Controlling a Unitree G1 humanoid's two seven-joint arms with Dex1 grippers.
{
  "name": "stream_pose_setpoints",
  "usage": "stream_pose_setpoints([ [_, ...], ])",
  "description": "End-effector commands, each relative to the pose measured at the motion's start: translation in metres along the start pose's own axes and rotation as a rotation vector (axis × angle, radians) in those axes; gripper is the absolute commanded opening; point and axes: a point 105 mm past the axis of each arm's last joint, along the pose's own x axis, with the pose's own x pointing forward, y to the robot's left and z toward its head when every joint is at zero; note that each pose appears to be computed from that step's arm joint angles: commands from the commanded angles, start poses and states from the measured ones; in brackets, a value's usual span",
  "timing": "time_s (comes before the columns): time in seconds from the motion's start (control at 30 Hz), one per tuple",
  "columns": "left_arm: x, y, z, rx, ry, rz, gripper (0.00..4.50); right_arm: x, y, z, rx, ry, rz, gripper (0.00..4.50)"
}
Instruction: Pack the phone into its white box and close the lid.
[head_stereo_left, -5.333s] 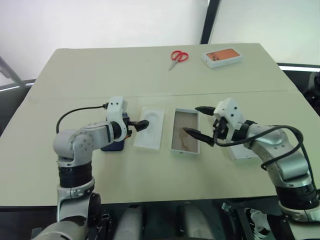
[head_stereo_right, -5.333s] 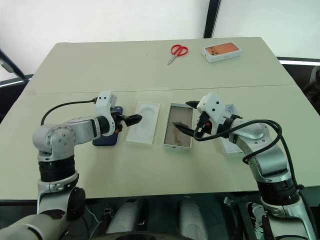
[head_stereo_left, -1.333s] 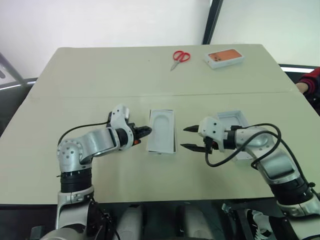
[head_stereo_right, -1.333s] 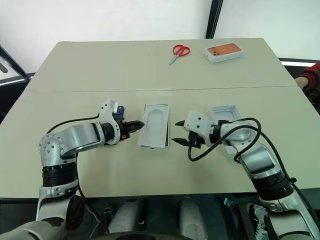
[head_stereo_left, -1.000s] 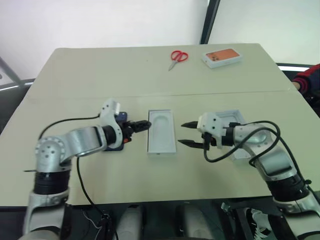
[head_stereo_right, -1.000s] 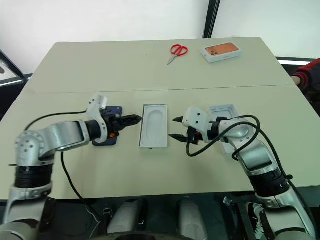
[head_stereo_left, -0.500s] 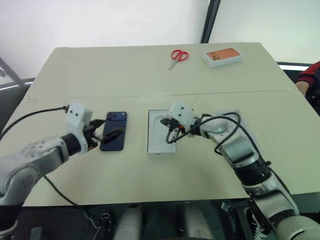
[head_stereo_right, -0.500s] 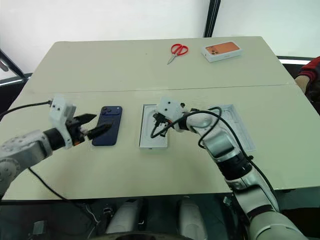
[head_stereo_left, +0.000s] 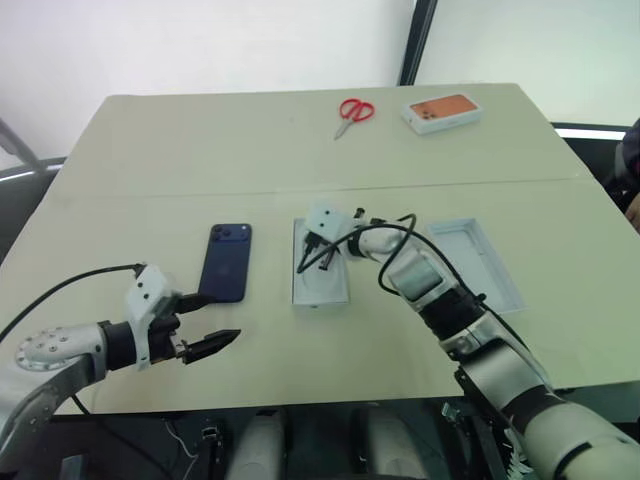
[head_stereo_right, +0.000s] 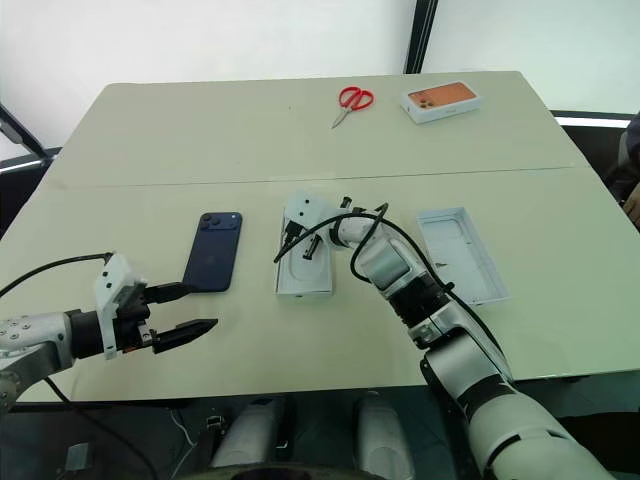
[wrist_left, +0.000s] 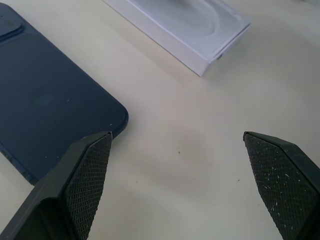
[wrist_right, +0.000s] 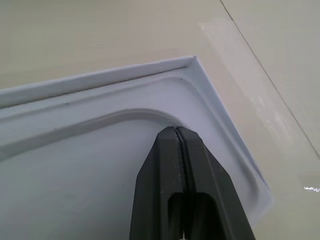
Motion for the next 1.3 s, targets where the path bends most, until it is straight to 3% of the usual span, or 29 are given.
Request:
stream_pose_setpoints([
  [0.03, 0.0, -0.003, 0.011, 0.038, -0.042, -0.003, 4.41, 0.002, -0.006, 0.018, -0.032, -0.055, -0.028, 0.02],
  [0.23, 0.003, -0.006, 0.016, 0.044, -0.069, -0.007, 4.41, -0.005, -0.007, 0.019, -0.028, -0.071, -0.025, 0.02],
  [0.4, 0.0, 0.002, 0.02, 0.037, -0.097, 0.046, 4.41, -0.04, -0.007, 0.019, -0.066, -0.127, 0.051, 0.02],
  [0.53, 0.0, 0.009, 0.02, 0.029, -0.103, 0.078, 4.41, -0.058, 0.026, 0.011, -0.113, -0.127, 0.202, 0.02],
  [0.77, 0.004, 0.026, 0.026, -0.003, -0.139, 0.152, 4.41, -0.051, 0.053, 0.0, -0.119, -0.078, 0.24, 0.02],
  [0.87, 0.0, 0.037, 0.028, -0.039, -0.15, 0.221, 4.41, -0.048, 0.041, 0.011, -0.124, -0.113, 0.173, 0.02],
  [1.13, -0.024, 0.092, 0.032, -0.376, -0.187, 0.503, 4.46, -0.042, 0.028, 0.067, -0.086, -0.279, 0.122, 0.0],
  [1.3, -0.017, 0.103, 0.018, -0.568, -0.009, 0.514, 4.46, -0.017, 0.039, 0.082, -0.114, -0.251, 0.122, 0.0],
])
